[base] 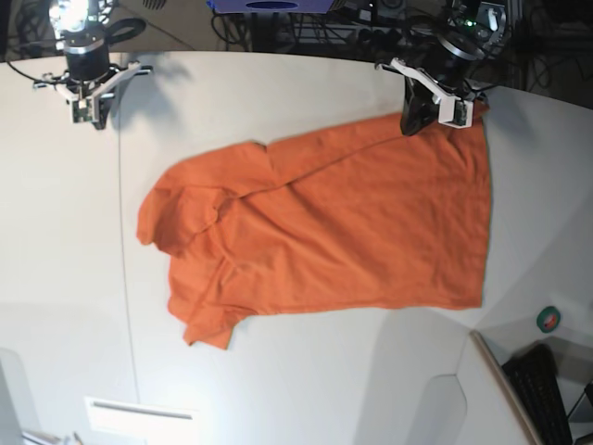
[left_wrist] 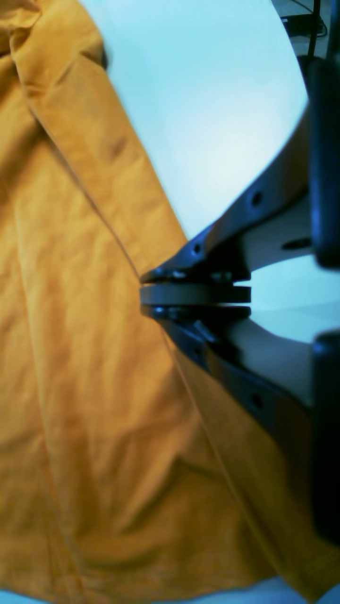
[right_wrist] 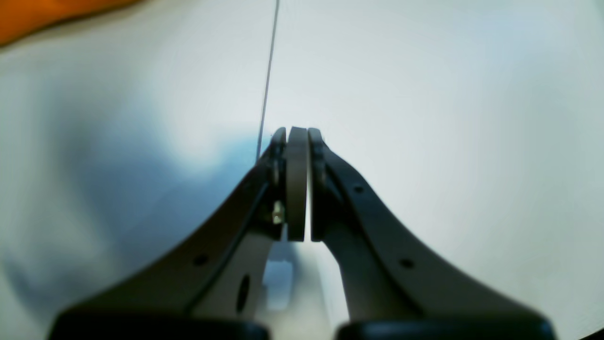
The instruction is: Layout the t-shirt on the table in an organized manner, then fold the t-shirt properly
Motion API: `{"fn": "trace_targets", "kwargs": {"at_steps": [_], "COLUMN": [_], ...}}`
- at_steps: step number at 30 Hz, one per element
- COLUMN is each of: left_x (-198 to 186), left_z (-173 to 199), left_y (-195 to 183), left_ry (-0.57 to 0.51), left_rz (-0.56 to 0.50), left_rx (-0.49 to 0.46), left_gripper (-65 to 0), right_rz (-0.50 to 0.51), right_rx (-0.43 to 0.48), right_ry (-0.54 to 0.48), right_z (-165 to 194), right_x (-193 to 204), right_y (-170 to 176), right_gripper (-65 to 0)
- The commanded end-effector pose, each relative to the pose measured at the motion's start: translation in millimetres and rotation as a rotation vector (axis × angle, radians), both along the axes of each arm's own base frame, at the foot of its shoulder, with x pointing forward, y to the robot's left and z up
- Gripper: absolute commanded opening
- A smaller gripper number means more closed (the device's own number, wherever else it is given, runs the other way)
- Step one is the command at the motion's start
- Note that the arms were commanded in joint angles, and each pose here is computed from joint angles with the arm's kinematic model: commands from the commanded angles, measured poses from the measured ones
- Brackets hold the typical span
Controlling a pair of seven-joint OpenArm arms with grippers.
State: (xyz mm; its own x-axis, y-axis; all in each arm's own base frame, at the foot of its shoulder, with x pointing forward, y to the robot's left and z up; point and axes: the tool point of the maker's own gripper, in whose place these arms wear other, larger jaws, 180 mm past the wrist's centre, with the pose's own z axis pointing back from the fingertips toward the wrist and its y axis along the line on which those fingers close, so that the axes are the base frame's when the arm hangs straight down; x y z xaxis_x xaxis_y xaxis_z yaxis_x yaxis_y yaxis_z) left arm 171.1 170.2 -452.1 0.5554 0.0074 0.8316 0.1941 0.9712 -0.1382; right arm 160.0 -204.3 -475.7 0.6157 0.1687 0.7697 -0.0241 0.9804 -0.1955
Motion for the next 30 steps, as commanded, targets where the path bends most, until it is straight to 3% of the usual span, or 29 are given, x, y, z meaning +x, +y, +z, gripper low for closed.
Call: {"fn": "trace_targets", "kwargs": {"at_steps": [1,15,25,27,30], "left_x": [2.6,5.1,13.2,14.3,17.4], "left_z": [6.8,9.6,10.8,11.0,15.0], "left_y": [1.9,2.0,2.5,3.1,7.5], "left_ry": [-0.029,-0.038,-0.052,-0.053,-0.064], "left_rz": [-0.001,-0.002,-0.001,-0.002,-0.015], "left_rx": [-0.001,0.000,0.001,0.002,0.018], "left_gripper": [-65.0,-65.0,-65.0,-65.0,-65.0], "right_rz": [0.004,-0.021,0.011,0.036,0.125], "right_rx": [-0.013,-0.017,-0.051,-0.094,-0.235], "right_ry": [-0.043,0.138,0.044,0.046,0.079], "right_z": [9.7,-7.0,24.9,25.5,23.5], "right_x": [6.9,-21.4,9.9,10.7,3.6], "right_y": [-4.1,-5.8,-11.6,-13.0,-15.9], "right_gripper": [-65.0,-65.0,-65.0,-65.0,-65.0]}}
